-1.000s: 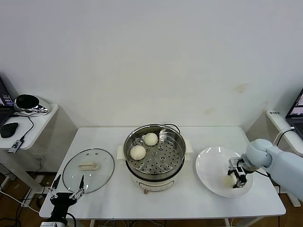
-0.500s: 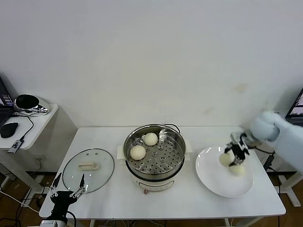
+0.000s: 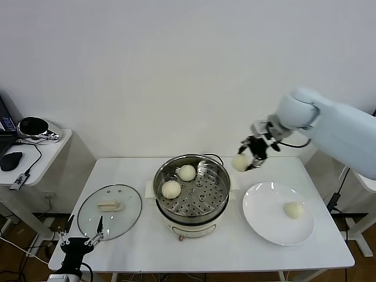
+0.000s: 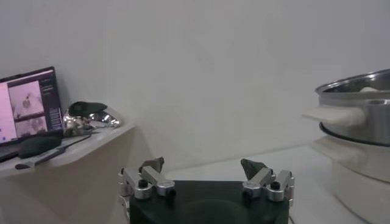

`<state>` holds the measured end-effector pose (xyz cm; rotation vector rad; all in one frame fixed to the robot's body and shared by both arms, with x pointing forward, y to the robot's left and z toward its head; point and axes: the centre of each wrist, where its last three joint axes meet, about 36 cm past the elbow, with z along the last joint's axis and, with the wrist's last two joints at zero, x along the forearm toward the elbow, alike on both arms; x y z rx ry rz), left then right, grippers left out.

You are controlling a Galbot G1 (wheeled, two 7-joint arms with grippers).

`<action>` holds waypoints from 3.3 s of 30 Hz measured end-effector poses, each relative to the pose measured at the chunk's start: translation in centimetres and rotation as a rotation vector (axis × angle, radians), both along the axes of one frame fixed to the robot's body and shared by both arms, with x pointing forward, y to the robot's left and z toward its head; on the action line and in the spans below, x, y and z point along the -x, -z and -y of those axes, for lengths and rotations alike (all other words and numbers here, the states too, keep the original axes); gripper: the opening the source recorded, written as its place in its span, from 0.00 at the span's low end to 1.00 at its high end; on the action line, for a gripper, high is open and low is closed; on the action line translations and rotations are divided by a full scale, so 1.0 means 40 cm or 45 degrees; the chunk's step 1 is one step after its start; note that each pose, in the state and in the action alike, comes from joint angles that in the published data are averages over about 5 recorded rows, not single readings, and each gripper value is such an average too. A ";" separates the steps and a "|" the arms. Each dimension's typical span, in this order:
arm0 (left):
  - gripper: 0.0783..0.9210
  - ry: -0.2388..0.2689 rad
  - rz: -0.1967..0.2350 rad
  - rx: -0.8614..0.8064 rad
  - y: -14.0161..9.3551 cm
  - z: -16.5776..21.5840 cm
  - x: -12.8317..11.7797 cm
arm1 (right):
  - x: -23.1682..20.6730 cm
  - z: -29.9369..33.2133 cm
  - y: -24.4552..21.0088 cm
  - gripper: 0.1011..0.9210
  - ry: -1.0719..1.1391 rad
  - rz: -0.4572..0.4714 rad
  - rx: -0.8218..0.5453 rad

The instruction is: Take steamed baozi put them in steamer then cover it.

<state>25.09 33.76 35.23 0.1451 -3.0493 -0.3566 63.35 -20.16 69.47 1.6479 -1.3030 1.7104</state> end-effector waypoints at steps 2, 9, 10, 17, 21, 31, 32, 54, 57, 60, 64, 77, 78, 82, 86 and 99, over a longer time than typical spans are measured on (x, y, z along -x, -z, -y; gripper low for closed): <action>0.88 -0.006 0.003 -0.001 -0.001 -0.003 0.002 | 0.002 -0.049 0.010 0.61 -0.078 -0.003 0.010; 0.88 -0.022 0.014 -0.001 -0.001 -0.007 0.003 | 0.010 -0.194 0.063 0.62 -0.348 -0.004 0.068; 0.88 -0.023 0.015 0.000 -0.001 -0.007 0.003 | 0.011 -0.211 0.072 0.62 -0.386 -0.005 0.076; 0.88 -0.032 0.023 0.000 0.000 -0.011 0.005 | 0.026 -0.305 0.130 0.62 -0.620 -0.011 0.130; 0.88 -0.038 0.026 0.000 -0.001 -0.015 0.004 | 0.036 -0.336 0.162 0.62 -0.723 -0.015 0.157; 0.88 -0.045 0.025 0.000 0.006 -0.018 0.007 | 0.049 -0.360 0.222 0.63 -0.890 -0.030 0.211; 0.88 -0.046 0.025 0.000 0.007 -0.019 0.007 | 0.050 -0.361 0.225 0.63 -0.903 -0.030 0.214; 0.88 -0.057 0.023 0.009 0.009 -0.016 0.008 | 0.051 -0.351 0.219 0.87 -1.057 -0.037 0.234; 0.88 -0.057 0.025 0.007 0.008 -0.017 0.007 | 0.049 -0.342 0.195 0.88 -1.050 -0.025 0.226; 0.88 -0.056 0.028 0.003 0.006 -0.020 0.005 | 0.046 -0.323 0.165 0.88 -1.019 -0.013 0.213; 0.88 -0.051 0.034 -0.002 0.002 -0.022 0.001 | 0.038 -0.273 0.122 0.88 -0.926 -0.005 0.193; 0.88 -0.005 0.038 -0.023 -0.003 -0.017 -0.020 | 0.047 0.054 0.033 0.88 -0.258 0.042 0.101; 0.88 -0.001 0.036 -0.024 -0.001 -0.016 -0.020 | 0.051 0.084 0.034 0.88 -0.197 0.046 0.098; 0.88 0.009 0.029 -0.025 0.003 -0.014 -0.022 | 0.071 0.202 0.057 0.88 0.025 0.048 0.091; 0.88 0.017 0.028 -0.029 0.005 -0.015 -0.025 | 0.092 0.320 0.105 0.88 0.204 0.034 0.094; 0.88 0.022 0.023 -0.039 0.005 -0.016 -0.026 | 0.155 0.577 0.318 0.88 0.564 -0.022 0.148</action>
